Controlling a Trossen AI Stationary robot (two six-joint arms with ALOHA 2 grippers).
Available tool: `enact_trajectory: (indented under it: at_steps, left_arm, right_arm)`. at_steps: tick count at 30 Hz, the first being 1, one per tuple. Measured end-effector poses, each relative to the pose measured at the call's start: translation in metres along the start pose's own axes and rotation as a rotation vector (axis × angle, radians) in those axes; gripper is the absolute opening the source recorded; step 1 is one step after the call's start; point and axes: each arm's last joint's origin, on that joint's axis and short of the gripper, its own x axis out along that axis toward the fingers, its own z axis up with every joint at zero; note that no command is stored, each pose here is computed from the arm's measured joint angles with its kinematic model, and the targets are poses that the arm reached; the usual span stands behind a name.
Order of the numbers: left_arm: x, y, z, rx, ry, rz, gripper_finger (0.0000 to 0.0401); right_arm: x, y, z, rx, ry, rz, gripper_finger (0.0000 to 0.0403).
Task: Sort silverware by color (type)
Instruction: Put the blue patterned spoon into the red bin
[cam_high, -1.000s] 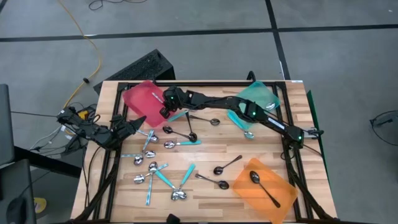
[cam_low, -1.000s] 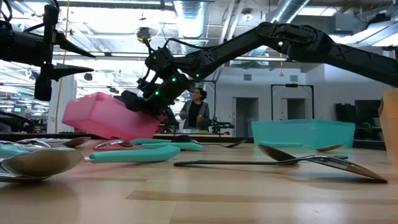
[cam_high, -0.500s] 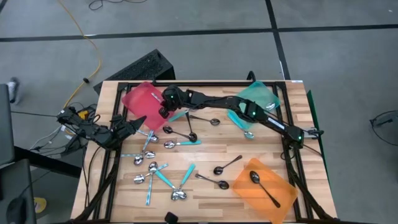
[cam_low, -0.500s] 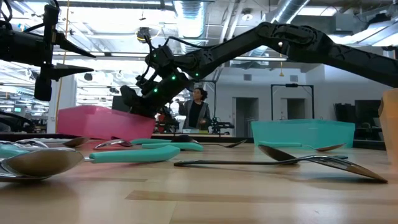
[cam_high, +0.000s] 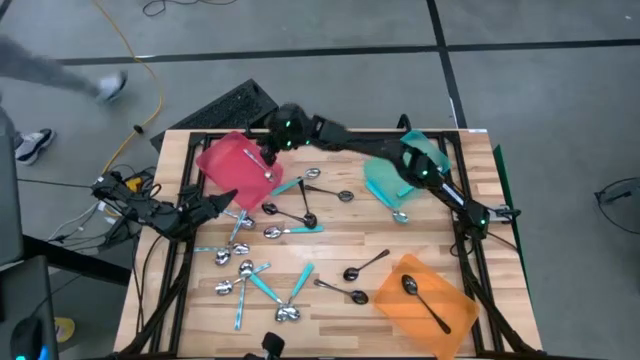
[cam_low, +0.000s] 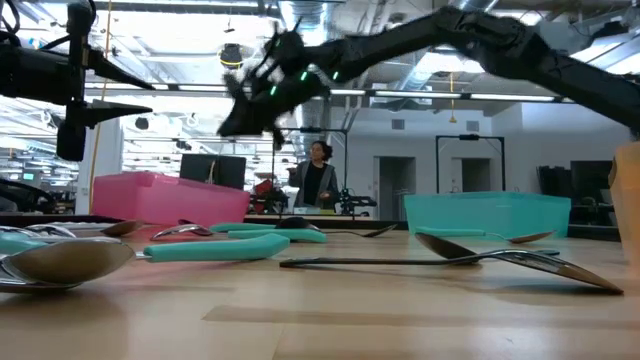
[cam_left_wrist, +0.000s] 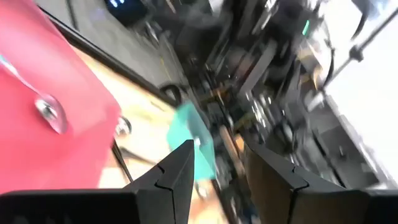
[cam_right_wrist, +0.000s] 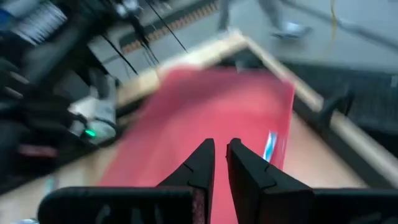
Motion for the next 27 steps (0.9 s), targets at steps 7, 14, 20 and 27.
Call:
enact_trajectory:
  at_steps: [7,14,20,27]
  left_arm:
    - [0.000,-0.005,-0.003,-0.018,0.133,-0.091,0.0123]
    - [-0.002,-0.008,-0.006,-0.067,0.283,-0.150,0.0120]
    - [-0.004,-0.025,0.005,0.010,0.411,-0.054,0.0070]
    - [-0.002,-0.053,0.006,0.207,0.614,0.238,0.0004]
  right_arm:
    - [-0.056,0.019,0.044,-0.238,0.010,0.141,0.0068]
    - [-0.046,0.048,0.005,-0.329,0.272,0.199,0.0067]
    - [-0.063,0.056,0.002,-0.367,0.384,0.213,0.0067]
    - [-0.126,0.060,0.050,-0.382,0.285,0.187,0.0067]
